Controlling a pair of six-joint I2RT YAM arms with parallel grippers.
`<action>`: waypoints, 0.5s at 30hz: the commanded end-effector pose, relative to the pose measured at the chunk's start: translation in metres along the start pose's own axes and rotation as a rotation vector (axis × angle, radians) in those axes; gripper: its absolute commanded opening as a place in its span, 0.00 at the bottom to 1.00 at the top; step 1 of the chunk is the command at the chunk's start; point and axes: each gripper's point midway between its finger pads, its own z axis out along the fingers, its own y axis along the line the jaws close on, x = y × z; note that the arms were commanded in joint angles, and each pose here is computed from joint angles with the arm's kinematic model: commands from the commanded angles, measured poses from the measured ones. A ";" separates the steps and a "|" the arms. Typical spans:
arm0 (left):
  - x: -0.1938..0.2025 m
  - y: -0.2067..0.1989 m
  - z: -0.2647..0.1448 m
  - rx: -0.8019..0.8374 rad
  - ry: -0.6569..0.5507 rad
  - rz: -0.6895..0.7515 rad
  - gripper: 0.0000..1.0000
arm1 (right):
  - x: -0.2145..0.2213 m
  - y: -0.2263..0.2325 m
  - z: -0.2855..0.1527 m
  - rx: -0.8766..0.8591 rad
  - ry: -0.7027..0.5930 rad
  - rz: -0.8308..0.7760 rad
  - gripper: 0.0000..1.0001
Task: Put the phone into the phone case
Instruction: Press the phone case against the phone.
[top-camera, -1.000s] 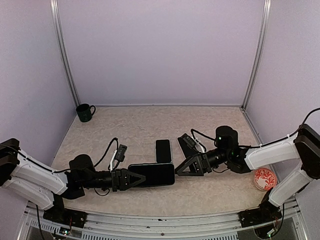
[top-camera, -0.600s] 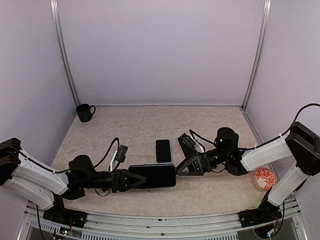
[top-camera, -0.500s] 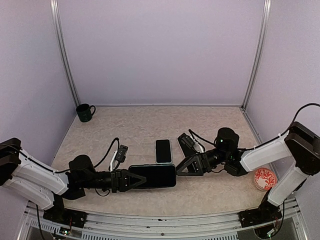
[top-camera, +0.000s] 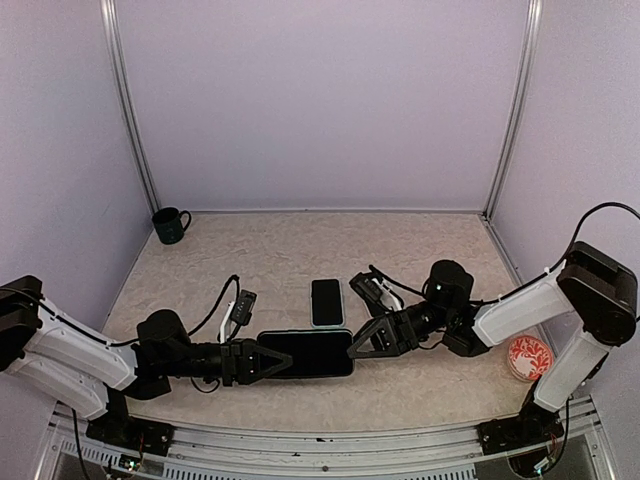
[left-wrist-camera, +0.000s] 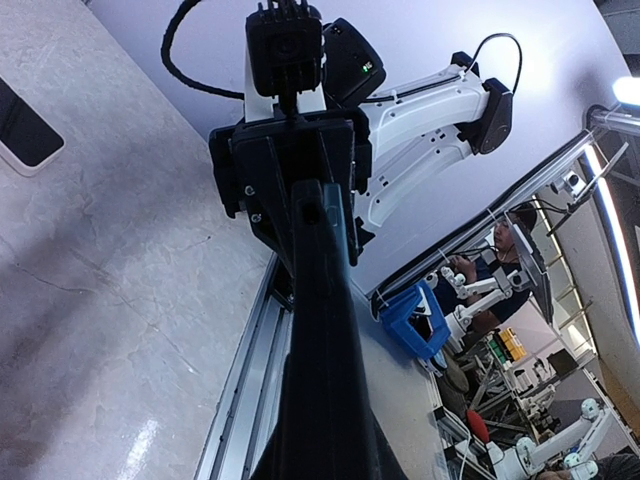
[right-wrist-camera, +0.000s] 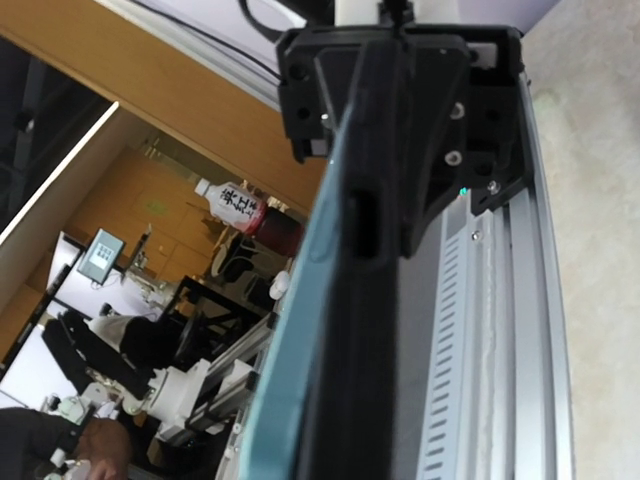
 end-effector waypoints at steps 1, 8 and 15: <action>-0.022 -0.025 0.006 0.087 -0.067 0.062 0.01 | -0.005 0.012 0.006 -0.044 0.016 -0.051 0.19; -0.021 -0.020 0.008 0.069 -0.060 0.055 0.07 | -0.006 0.013 0.011 -0.044 0.031 -0.048 0.08; -0.020 -0.013 0.011 0.029 -0.048 0.056 0.30 | -0.010 0.002 0.012 0.027 0.031 -0.042 0.00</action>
